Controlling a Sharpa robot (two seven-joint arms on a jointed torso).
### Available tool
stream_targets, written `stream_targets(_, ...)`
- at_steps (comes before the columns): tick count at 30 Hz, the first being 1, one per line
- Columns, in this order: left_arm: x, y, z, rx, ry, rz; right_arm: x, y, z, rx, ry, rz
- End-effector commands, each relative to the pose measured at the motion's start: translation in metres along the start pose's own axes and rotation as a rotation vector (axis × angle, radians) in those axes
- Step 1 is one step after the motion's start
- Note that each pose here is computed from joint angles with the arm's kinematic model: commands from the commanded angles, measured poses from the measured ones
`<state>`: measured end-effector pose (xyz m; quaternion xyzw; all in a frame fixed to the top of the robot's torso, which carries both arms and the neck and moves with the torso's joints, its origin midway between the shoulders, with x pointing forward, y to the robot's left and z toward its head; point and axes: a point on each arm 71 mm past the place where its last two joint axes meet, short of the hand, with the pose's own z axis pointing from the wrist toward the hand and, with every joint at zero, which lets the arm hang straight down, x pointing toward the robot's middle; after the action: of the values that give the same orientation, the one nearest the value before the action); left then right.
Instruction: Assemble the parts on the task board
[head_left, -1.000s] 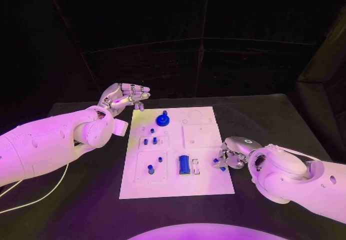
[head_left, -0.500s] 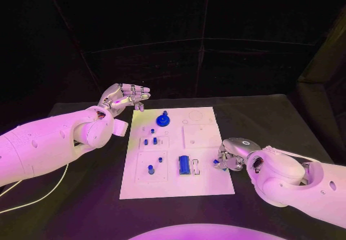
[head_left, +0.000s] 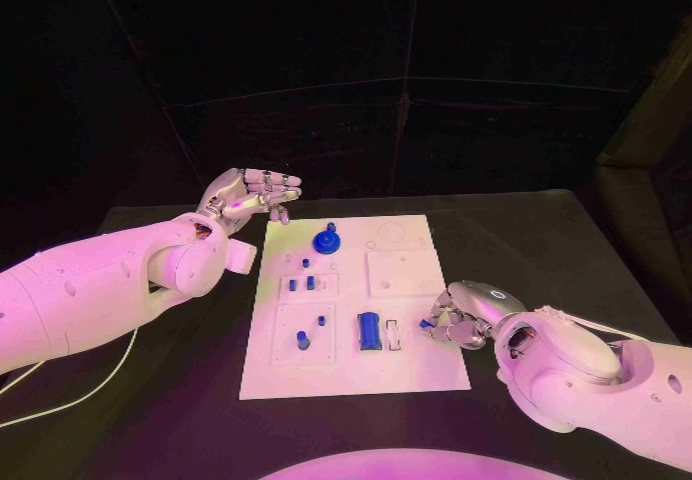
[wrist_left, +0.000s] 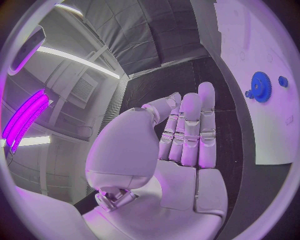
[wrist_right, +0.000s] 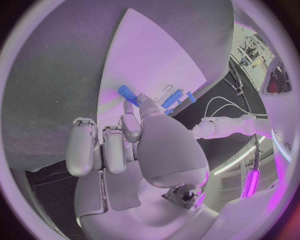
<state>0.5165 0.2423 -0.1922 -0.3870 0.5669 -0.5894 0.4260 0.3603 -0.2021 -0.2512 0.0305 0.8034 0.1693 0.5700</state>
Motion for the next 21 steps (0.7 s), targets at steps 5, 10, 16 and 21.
stream_targets(5, 0.0017, -0.0011, 0.0004, 0.004, 0.012, -0.007, -0.004, 0.011, -0.001, -0.057, -0.051, 0.145)
stream_targets(10, 0.0019, -0.0012, 0.0003, 0.004, 0.012, -0.007, 0.0, 0.013, 0.002, -0.04, -0.017, 0.17)
stream_targets(16, 0.0017, -0.0013, 0.0001, 0.004, 0.012, -0.007, 0.004, 0.017, 0.006, -0.029, 0.008, 0.187)
stream_targets(21, 0.002, -0.0013, 0.0001, 0.004, 0.013, -0.008, 0.009, 0.02, 0.01, -0.011, 0.041, 0.193)
